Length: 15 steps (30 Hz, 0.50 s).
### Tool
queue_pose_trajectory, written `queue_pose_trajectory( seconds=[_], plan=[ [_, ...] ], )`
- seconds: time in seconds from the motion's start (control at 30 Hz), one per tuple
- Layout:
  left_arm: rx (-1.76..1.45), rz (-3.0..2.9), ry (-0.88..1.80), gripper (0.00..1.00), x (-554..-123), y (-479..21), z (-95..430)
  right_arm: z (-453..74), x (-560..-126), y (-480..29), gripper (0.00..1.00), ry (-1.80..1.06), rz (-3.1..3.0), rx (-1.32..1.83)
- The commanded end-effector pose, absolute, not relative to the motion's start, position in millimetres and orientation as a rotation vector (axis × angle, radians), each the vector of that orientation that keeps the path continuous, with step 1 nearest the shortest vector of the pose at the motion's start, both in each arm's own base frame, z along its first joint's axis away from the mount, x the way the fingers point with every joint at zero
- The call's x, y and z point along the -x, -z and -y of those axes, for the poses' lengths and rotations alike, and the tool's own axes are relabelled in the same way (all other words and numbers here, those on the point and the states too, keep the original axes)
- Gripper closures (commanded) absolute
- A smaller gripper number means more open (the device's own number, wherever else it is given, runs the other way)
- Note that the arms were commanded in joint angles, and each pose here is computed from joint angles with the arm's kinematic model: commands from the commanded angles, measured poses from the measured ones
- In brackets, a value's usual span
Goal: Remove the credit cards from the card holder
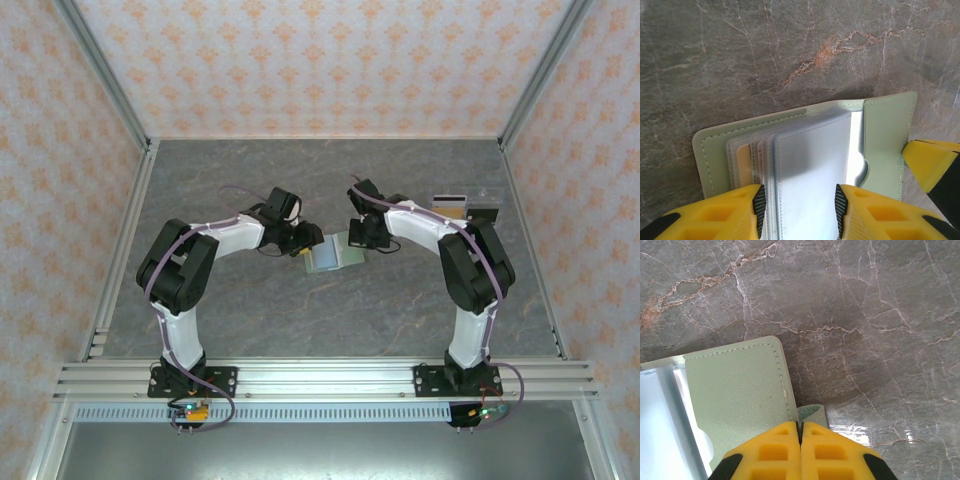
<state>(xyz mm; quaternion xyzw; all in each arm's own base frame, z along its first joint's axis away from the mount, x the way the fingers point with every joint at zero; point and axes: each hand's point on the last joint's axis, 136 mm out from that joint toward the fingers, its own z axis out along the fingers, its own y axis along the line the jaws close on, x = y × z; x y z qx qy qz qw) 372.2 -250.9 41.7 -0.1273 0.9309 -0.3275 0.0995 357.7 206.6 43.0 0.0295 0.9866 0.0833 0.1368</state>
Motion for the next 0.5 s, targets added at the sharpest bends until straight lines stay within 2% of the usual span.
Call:
queue_pose_trajectory(
  seconds=[0.0,0.2,0.47],
  plan=[
    [0.318,-2.728,1.053,0.57,-376.0,-52.8,267.3,-205.4,-351.1,-31.4,1.00,-0.235,-2.893,-0.094],
    [0.282,-2.715,1.109,0.57,-376.8,-60.2,275.8,-207.5,-350.8,-28.6,1.00,-0.249,-2.900,-0.095],
    [0.247,-2.684,1.185,0.63,-377.9,-70.8,285.9,-207.9,-350.5,-27.2,1.00,-0.252,-2.903,-0.099]
  ],
)
